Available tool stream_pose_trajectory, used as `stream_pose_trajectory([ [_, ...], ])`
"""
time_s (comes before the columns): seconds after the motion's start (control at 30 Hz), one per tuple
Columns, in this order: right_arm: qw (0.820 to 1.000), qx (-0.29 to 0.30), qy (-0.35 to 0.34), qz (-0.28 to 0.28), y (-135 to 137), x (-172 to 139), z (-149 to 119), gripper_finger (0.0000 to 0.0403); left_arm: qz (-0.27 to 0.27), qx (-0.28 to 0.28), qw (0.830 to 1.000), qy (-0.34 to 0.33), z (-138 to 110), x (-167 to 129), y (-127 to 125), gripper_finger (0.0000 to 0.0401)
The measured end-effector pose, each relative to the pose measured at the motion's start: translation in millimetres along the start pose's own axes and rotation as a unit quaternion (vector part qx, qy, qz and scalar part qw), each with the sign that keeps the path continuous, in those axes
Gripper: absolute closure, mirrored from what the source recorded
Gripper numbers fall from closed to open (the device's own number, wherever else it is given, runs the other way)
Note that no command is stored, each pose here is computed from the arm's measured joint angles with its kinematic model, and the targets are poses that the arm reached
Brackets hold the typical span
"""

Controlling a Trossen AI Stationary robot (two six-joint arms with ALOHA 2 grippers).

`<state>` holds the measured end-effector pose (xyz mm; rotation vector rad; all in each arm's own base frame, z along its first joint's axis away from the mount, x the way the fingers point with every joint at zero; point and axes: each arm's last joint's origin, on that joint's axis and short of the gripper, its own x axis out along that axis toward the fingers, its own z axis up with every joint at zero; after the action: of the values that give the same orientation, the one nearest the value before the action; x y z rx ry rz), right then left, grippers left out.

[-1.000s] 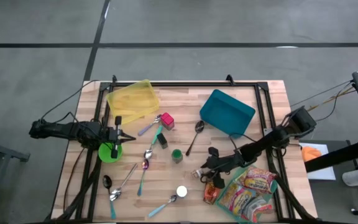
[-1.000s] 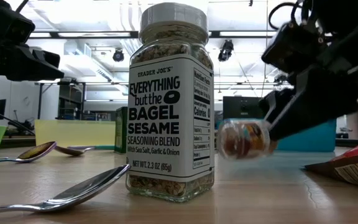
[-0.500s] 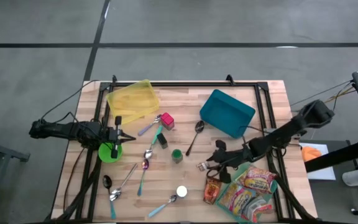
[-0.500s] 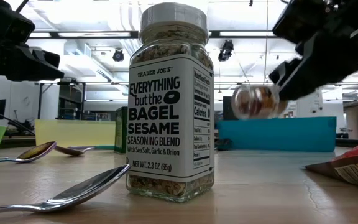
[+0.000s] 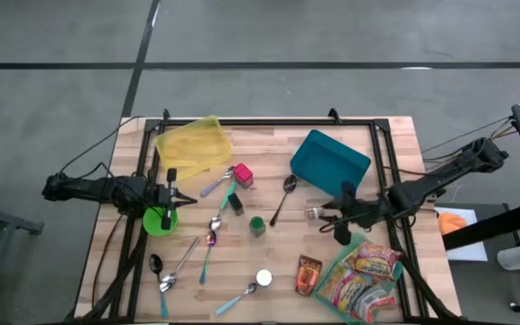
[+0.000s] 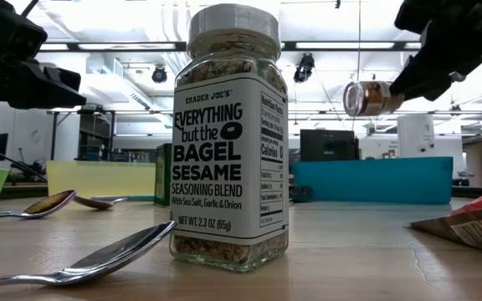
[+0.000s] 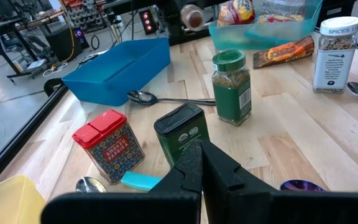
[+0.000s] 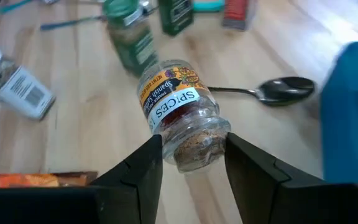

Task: Pick & Place Food Item
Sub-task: Put the brown seasoning bottle into the blue bin

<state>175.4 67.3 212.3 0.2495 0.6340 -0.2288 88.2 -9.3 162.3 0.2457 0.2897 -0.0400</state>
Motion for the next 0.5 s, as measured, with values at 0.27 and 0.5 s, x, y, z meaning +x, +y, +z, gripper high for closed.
stream_pose_trajectory([
  [0.27, 0.998, 0.04, 0.006, -0.053, -27, -11, 5, 0.0251, 0.0, 0.0, 1.0, 0.0, 0, 0, 0, 0.0401],
  [0.5, 0.99, 0.064, 0.037, -0.121, -45, -28, 31, 0.0251, 0.0, 0.0, 1.0, 0.0, 0, 0, 0, 0.0401],
])
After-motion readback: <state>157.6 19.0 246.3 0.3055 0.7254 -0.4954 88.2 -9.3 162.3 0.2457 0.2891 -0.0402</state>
